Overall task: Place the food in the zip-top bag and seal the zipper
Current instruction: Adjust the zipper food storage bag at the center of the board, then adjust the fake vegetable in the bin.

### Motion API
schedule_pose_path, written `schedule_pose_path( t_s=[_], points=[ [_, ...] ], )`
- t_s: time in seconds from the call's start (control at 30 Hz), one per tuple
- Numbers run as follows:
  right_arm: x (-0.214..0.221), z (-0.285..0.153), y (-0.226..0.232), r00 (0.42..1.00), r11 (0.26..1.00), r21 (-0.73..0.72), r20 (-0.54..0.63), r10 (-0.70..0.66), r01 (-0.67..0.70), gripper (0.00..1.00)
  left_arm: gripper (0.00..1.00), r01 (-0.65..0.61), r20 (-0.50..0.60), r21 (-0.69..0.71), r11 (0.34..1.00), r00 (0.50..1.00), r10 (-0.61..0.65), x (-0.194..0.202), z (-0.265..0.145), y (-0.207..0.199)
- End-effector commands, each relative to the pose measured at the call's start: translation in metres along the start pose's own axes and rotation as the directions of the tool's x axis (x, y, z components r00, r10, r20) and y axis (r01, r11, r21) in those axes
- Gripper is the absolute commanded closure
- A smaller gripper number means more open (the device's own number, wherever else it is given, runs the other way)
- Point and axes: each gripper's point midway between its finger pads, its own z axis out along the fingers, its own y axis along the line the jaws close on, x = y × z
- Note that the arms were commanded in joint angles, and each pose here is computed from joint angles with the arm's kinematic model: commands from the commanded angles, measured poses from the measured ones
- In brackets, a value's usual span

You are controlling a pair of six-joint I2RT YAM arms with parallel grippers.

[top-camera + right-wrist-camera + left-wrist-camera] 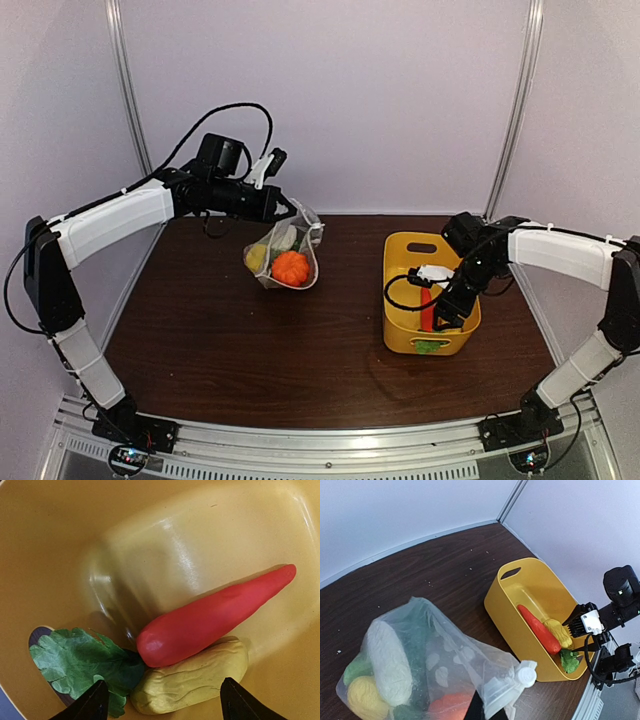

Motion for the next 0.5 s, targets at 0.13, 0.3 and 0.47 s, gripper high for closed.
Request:
schedule_pose_path(
  t_s=[0.13, 0.3, 0.47],
  points=[
    [0.007, 0.016, 0.028, 1.000, 0.994, -0.112, -0.004, -0.012, 0.011, 0.24, 1.00, -0.008, 0.036, 0.005, 1.000, 0.999, 0.008, -0.008, 0.000, 0.000],
    [0.017, 0.035, 0.024, 0.996, 0.994, -0.102, -0.071, -0.044, 0.036, 0.25, 1.00, -0.008, 0.039, 0.011, 1.000, 0.999, 0.008, -0.009, -0.002, -0.002],
    [0.023, 0.058, 0.013, 0.994, 0.998, -0.057, -0.111, -0.013, 0.007, 0.28, 1.00, -0.010, 0.042, 0.009, 1.000, 0.999, 0.010, -0.010, -0.003, -0.002]
  ],
)
